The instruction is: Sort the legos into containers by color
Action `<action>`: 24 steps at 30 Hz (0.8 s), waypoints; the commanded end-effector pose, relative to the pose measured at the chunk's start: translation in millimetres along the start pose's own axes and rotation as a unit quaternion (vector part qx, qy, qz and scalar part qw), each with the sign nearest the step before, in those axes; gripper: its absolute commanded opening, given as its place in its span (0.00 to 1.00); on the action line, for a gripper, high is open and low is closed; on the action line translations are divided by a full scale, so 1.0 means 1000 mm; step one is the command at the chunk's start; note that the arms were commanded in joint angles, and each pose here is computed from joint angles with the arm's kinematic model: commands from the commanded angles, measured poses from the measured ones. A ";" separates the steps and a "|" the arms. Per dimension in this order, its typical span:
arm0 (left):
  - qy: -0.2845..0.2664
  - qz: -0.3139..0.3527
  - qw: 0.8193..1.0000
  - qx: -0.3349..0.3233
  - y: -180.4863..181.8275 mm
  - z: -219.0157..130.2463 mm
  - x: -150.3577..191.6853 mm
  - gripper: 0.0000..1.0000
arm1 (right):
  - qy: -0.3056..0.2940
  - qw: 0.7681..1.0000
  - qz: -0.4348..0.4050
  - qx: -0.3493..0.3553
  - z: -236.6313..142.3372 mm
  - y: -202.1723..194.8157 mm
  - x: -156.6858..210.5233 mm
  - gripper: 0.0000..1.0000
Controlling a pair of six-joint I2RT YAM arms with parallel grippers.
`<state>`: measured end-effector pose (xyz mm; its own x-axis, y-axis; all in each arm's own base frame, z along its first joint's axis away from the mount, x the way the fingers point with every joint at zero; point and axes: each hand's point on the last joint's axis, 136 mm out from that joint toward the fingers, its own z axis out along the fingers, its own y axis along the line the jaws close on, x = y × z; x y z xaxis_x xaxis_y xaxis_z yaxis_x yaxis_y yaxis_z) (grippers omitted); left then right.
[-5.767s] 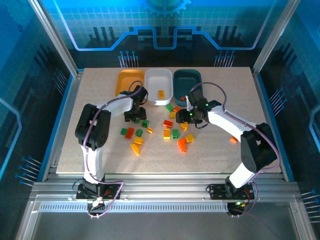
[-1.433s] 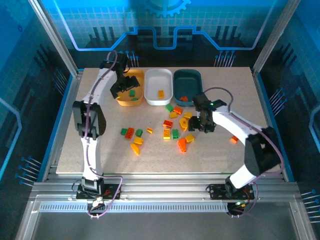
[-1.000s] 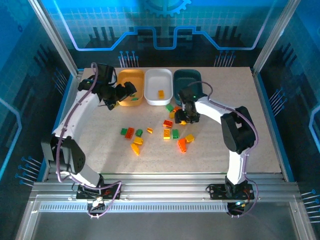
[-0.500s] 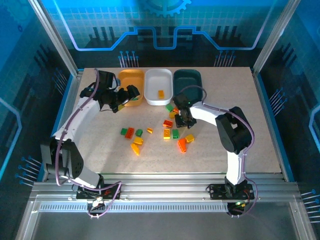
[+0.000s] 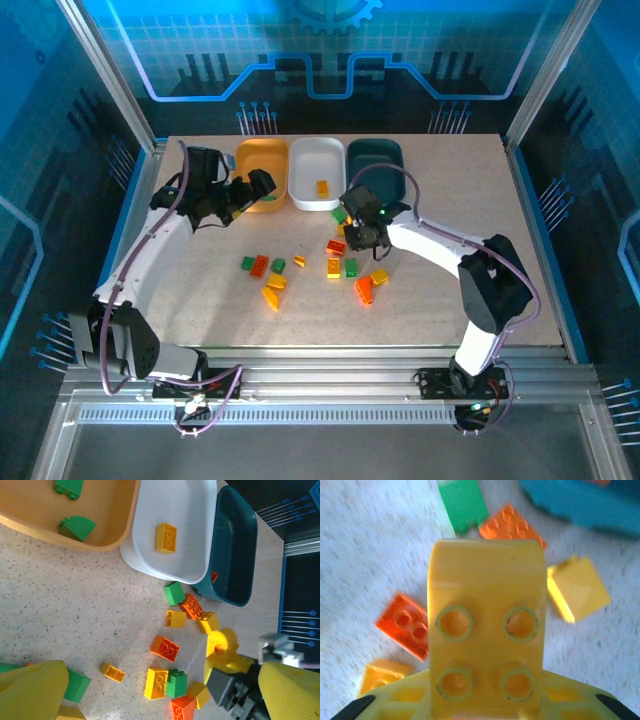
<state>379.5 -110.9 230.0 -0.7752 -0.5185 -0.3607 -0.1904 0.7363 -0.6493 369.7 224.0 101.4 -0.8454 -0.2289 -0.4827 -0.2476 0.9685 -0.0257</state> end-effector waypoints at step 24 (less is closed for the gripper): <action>0.041 0.036 0.998 -0.013 -0.005 0.027 0.023 0.99 | -0.067 0.997 0.039 0.029 -0.012 -0.005 -0.099 0.65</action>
<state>379.9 -132.6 203.0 -0.8262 -0.4495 -0.3397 -0.1741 0.7771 -0.6049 477.1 245.5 131.4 -0.8139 -0.1892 -0.5494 -0.1811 0.9810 -0.0696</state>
